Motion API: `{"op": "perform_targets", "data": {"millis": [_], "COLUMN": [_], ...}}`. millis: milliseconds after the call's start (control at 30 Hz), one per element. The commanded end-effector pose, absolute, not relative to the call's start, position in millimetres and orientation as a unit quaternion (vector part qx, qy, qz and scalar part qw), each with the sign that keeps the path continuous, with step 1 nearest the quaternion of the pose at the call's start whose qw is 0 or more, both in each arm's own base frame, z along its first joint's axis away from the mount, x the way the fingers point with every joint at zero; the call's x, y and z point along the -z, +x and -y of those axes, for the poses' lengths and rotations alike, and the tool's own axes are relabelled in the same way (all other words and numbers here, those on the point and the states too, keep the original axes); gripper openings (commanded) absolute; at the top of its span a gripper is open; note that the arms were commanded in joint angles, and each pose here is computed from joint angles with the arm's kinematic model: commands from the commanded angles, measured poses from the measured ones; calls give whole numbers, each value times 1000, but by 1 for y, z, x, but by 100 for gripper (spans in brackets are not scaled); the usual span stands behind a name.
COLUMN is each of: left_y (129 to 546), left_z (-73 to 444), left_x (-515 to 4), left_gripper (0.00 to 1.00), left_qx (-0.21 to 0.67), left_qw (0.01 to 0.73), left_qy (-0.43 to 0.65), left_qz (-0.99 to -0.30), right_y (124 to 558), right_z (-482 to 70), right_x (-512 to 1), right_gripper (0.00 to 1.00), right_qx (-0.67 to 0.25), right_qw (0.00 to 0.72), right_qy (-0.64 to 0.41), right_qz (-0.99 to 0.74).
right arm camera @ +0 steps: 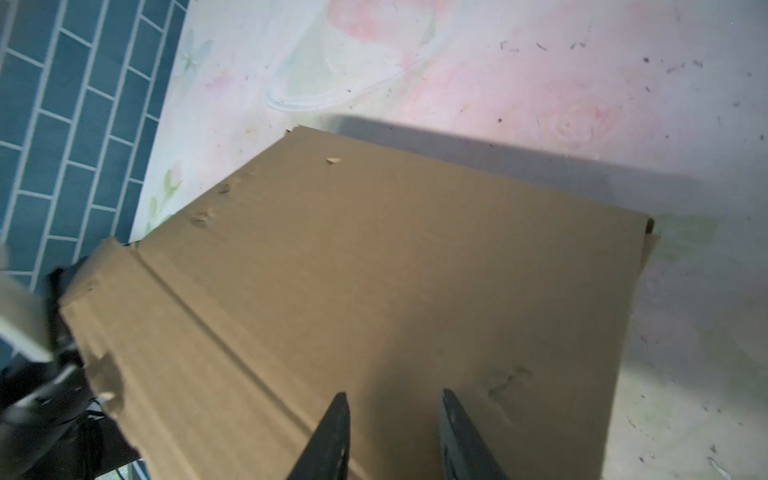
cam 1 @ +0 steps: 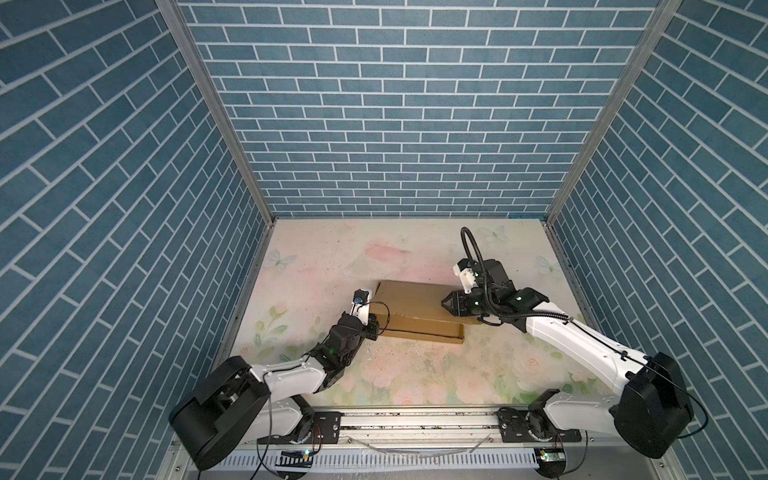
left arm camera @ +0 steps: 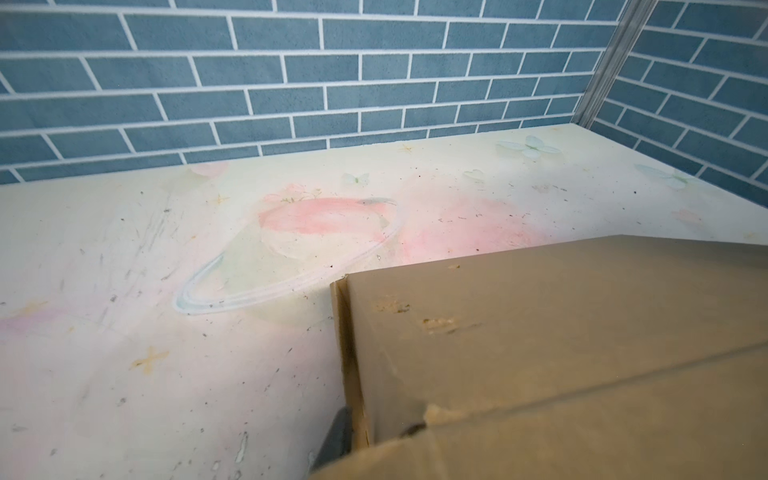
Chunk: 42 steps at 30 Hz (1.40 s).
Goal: Fold the paper box
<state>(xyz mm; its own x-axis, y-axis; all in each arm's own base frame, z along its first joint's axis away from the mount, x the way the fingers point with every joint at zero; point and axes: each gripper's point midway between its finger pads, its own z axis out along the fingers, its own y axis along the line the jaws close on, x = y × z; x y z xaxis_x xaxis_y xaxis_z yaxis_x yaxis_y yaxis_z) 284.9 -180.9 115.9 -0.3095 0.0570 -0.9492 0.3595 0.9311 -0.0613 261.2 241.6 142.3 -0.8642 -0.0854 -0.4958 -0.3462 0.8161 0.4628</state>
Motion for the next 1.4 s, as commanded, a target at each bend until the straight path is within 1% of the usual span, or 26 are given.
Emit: {"op": "perform_targets", "data": {"millis": [0, 67, 133, 300, 367, 433, 500, 600, 733, 767, 800, 900, 967, 1033, 1167, 1267, 1367], "left_y": [271, 262, 253, 242, 241, 243, 249, 264, 296, 302, 315, 342, 353, 359, 355, 350, 341], "left_z": [166, 153, 140, 125, 123, 129, 141, 167, 193, 194, 197, 192, 189, 190, 198, 199, 199], "left_x": [-113, -119, -126, -153, -160, -171, -178, -177, -158, -148, -154, -135, -125, -115, -105, -96, -80], "left_gripper": [40, 47, 51, 53, 56, 59, 61, 67, 70, 71, 72, 74, 75, 76, 76, 76, 75], "left_qx": [109, 105, 99, 89, 82, 85, 89, 107, 148, 148, 154, 145, 148, 172, 206, 219, 232], "left_qw": [537, 530, 523, 519, 516, 516, 509, 486, 431, 419, 425, 414, 404, 394, 385, 378, 367], "left_qy": [123, 105, 89, 79, 82, 98, 119, 153, 168, 165, 161, 147, 136, 123, 117, 109, 99], "left_qz": [-827, -835, -842, -846, -848, -847, -848, -854, -874, -881, -878, -887, -892, -895, -892, -893, -896], "right_y": [263, 264, 266, 269, 268, 267, 265, 258, 260, 261, 262, 262, 261, 261, 259, 258, 257], "right_z": [-238, -239, -240, -242, -241, -239, -232, -222, -224, -225, -225, -231, -233, -231, -222, -200, -185], "right_x": [-116, -109, -101, -84, -79, -74, -62, -43, -61, -68, -75, -93, -100, -106, -114, -110, -103], "right_gripper": [37, 37, 37, 36, 36, 35, 35, 35, 36, 38, 39, 44, 47, 51, 56, 62, 78], "right_qx": [-268, -268, -267, -260, -257, -245, -212, -171, -176, -180, -184, -206, -216, -224, -225, -218, -236], "right_qw": [222, 219, 215, 206, 202, 200, 194, 175, 188, 193, 197, 204, 205, 210, 207, 194, 177], "right_qy": [-95, -92, -92, -91, -92, -96, -107, -117, -118, -118, -116, -108, -98, -84, -60, -15, 29], "right_qz": [-933, -934, -935, -939, -941, -944, -952, -962, -959, -957, -956, -951, -950, -948, -950, -956, -955]}}
